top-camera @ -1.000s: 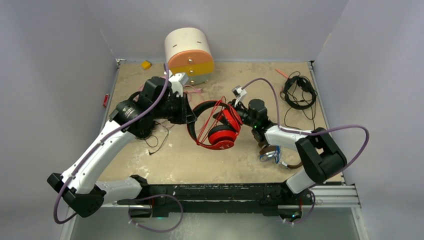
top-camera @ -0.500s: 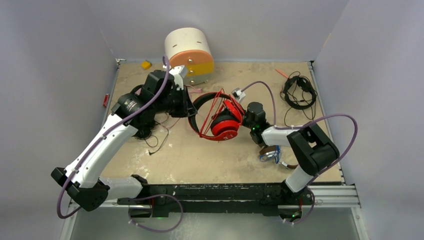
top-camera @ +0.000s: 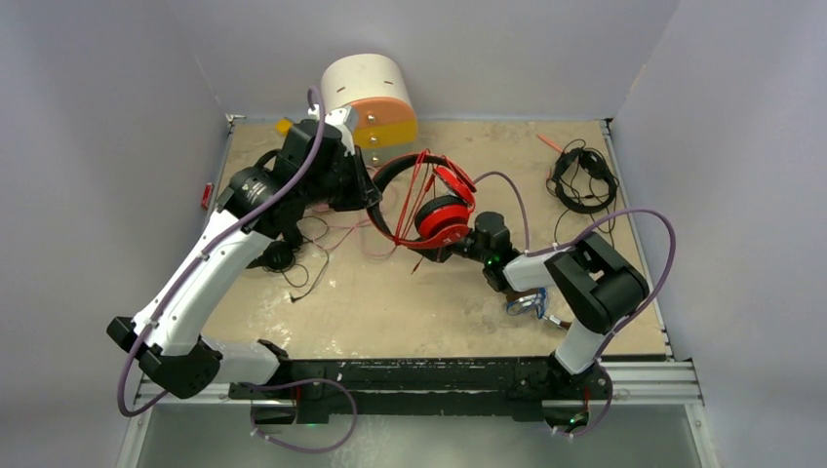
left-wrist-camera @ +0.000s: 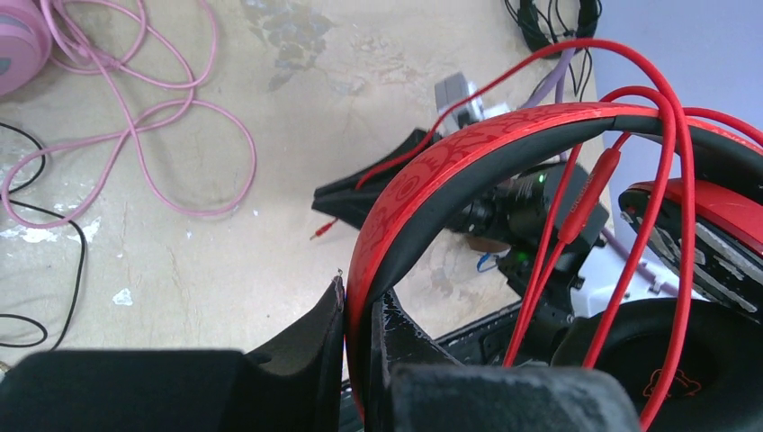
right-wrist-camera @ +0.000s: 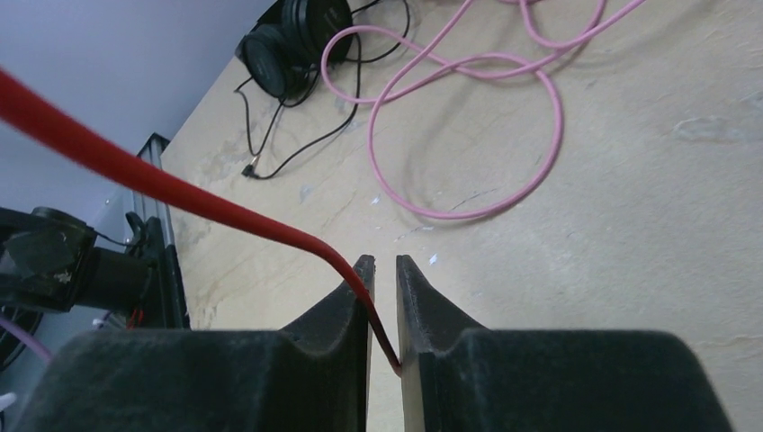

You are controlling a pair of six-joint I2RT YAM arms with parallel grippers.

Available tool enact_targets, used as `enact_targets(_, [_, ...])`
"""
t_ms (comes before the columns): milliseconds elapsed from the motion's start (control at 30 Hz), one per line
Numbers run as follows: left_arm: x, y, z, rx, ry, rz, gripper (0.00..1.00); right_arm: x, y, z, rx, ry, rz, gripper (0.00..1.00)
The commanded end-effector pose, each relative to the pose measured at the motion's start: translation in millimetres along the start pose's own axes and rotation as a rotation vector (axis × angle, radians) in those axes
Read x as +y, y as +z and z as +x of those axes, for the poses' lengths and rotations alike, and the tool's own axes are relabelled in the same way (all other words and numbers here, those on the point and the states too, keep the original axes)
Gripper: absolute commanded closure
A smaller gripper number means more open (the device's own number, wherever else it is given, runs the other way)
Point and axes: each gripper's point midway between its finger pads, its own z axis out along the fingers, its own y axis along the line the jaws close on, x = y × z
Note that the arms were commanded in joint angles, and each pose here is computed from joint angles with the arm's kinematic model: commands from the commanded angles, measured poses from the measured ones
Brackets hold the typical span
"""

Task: Wrap the headphones
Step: Wrap the headphones cable around the headphones.

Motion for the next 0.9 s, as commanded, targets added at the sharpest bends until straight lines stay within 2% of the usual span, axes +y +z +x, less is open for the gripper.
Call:
enact_targets(0, [-12.0,-14.2,-37.6,-0.141,-0.071,0.000,1.00,15.3,2.8,4.0,-0.017,-0.030,-0.047,0.84])
enact_targets(233, [6.3,-9.2,-57.4,-0.198,-0.124,-0.109,1.00,38.9,5.0,27.0,0.031,-0.046,-0.068,0.86])
enact_targets(400, [20.2,-1.3,-77.1,-0.230,-0.164,-0.132,1.00,57.5,2.1,36.8,0.043,-0.041,-0.102,0.92])
enact_targets(533, [33.8,7.9,-91.1,-0.245,-0.197,-0.152,1.00,74.5,-4.2,40.4,0.037,-0.051,-0.119,1.00])
enact_targets(867, [72.7,28.8,-98.1,-0.319,-0.238,-0.333,1.00,138.7,-13.6,52.6,0.072,-0.152,-0.137,1.00])
